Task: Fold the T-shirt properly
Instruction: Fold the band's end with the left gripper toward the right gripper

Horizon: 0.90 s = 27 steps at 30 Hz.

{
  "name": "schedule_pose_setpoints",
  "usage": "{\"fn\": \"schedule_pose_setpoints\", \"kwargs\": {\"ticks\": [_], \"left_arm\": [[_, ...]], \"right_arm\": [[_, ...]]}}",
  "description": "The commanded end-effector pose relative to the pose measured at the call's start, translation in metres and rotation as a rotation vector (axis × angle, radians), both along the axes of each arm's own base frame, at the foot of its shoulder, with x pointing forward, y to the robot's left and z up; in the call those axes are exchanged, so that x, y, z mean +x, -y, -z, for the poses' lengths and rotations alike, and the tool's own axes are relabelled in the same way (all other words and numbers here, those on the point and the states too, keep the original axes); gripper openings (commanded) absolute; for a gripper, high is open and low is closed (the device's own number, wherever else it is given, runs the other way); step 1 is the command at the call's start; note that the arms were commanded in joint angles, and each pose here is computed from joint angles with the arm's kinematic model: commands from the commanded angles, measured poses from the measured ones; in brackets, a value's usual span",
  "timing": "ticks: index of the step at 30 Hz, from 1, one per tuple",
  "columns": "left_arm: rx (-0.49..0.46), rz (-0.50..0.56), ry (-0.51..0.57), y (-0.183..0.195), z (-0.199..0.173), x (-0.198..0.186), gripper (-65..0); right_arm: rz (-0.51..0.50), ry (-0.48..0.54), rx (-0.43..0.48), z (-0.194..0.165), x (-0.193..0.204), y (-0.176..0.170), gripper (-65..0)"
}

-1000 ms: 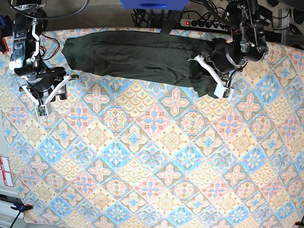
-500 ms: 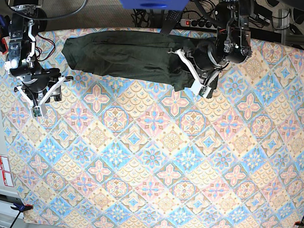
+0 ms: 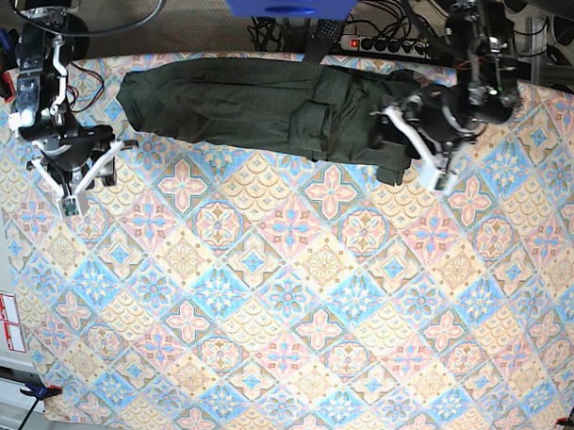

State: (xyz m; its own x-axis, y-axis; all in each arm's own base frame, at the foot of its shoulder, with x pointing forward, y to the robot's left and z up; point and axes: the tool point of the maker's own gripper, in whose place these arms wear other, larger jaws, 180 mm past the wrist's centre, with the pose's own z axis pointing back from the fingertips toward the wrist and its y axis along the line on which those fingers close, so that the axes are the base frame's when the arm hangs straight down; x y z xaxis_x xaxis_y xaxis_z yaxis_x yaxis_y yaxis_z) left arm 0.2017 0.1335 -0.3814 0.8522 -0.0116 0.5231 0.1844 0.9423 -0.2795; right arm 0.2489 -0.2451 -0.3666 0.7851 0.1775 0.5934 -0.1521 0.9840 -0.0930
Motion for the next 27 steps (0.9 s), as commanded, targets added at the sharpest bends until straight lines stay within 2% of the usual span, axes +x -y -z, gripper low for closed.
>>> {"fn": "schedule_pose_setpoints", "kwargs": {"ticks": [1,6,9,15,19,22,27], "left_arm": [[0.021,-0.006,0.035,-0.011,-0.009,0.006,-24.8],[0.103,0.000,-0.003,-0.040,-0.002,-0.002,-27.8],[0.102,-0.002,-0.073,-0.047,0.020,-0.011,-28.0],[0.085,0.042,-0.190,-0.041,0.058,-0.014,-28.0],[0.056,0.059,-0.181,-0.029,0.073,-0.014,-28.0],[0.077,0.097,-0.189,-0.023,0.080,-0.018,-28.0],[0.119,0.134,-0.179,-0.019,0.084,-0.019,-28.0]], "right_arm": [[-0.007,0.024,-0.022,-0.008,0.003,0.006,-42.2],[0.007,-0.059,-0.025,0.014,-0.017,0.014,-42.0],[0.035,-0.110,-0.022,0.030,-0.025,0.023,-41.6],[0.077,-0.182,-0.018,0.052,-0.040,0.034,-36.0],[0.074,-0.211,-0.011,0.058,-0.045,0.031,-35.5],[0.048,-0.263,-0.008,0.065,-0.054,0.021,-35.4],[0.063,-0.327,0.096,0.081,-0.066,0.007,-35.4]]}}
